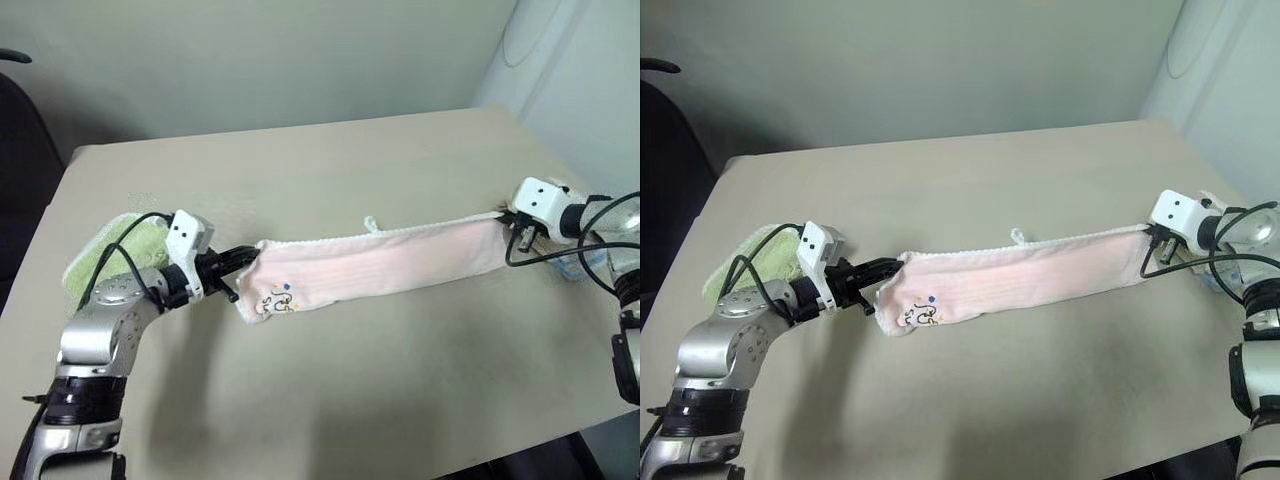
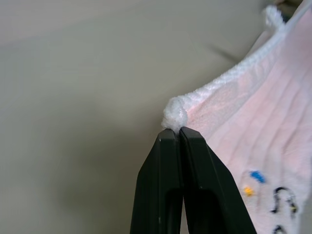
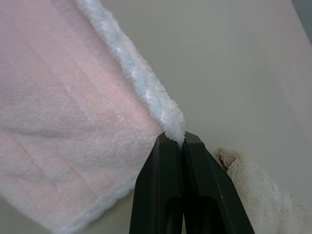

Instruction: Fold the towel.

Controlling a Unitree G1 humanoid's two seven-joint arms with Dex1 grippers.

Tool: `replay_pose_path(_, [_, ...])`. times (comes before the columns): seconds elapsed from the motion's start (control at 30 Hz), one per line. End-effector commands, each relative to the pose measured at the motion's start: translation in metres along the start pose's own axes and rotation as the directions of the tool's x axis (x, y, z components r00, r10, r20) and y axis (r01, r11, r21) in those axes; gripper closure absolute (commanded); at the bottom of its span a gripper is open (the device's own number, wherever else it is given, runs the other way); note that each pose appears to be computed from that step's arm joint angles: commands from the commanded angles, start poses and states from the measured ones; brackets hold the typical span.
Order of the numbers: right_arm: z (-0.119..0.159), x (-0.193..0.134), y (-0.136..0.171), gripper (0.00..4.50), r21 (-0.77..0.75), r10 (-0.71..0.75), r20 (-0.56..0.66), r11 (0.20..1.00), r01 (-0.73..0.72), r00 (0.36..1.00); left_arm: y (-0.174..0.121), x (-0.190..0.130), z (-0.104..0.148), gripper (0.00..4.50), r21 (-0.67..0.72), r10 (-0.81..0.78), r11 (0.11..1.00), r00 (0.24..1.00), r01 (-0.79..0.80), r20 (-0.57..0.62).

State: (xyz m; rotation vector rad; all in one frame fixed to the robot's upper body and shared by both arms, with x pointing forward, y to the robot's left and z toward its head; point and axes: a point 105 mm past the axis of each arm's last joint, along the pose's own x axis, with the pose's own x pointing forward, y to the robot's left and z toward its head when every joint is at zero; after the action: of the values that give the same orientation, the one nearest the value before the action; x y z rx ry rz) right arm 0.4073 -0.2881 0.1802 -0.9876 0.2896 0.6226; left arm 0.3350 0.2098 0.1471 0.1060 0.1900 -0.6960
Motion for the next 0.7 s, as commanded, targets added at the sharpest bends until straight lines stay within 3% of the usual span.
replay_pose_path(0.03, [0.001,0.003,-0.007,4.45,-0.027,-0.047,-0.021,0.999,0.046,0.999,0.006,0.003,-0.003,4.50,0.060,0.026,0.998,0.999,-0.025,-0.022])
replay_pose_path(0.13, [-0.002,0.013,0.000,4.45,-0.023,-0.041,-0.042,0.999,0.040,0.998,0.005,0.005,-0.013,4.50,0.076,0.015,0.997,0.998,-0.010,-0.063])
replay_pose_path(0.17, [-0.003,0.014,0.000,4.02,-0.017,-0.049,-0.049,0.999,0.048,0.998,0.005,0.006,-0.016,3.98,0.084,0.016,0.996,0.997,-0.010,-0.075])
replay_pose_path(0.3, [-0.008,0.016,0.000,2.85,-0.012,-0.071,-0.068,0.997,0.071,0.995,0.010,0.005,-0.022,2.74,0.082,0.036,0.996,0.994,-0.027,-0.105])
replay_pose_path(0.43, [-0.008,0.012,-0.010,1.49,-0.116,-0.160,-0.071,0.982,0.151,0.985,0.018,0.001,-0.027,1.31,0.119,0.091,0.990,0.989,-0.077,-0.118])
replay_pose_path(0.5, [-0.008,0.002,-0.020,0.84,-0.104,-0.222,-0.053,0.971,0.216,0.974,0.023,-0.004,-0.019,0.63,0.126,0.141,0.983,0.988,-0.132,-0.062])
replay_pose_path(0.57, [-0.009,-0.007,-0.029,0.84,-0.036,-0.273,-0.029,0.962,0.272,0.961,0.029,-0.011,-0.009,0.63,0.085,0.191,0.978,0.982,-0.190,0.000])
replay_pose_path(0.63, [-0.014,-0.019,-0.035,0.84,0.190,-0.303,0.018,0.937,0.294,0.953,0.034,-0.023,0.001,0.63,0.084,0.245,0.965,0.968,-0.249,0.054])
replay_pose_path(0.7, [-0.019,-0.025,-0.030,0.84,0.421,-0.283,0.072,0.878,0.228,0.956,0.028,-0.032,0.006,0.63,0.114,0.245,0.961,0.966,-0.253,0.080])
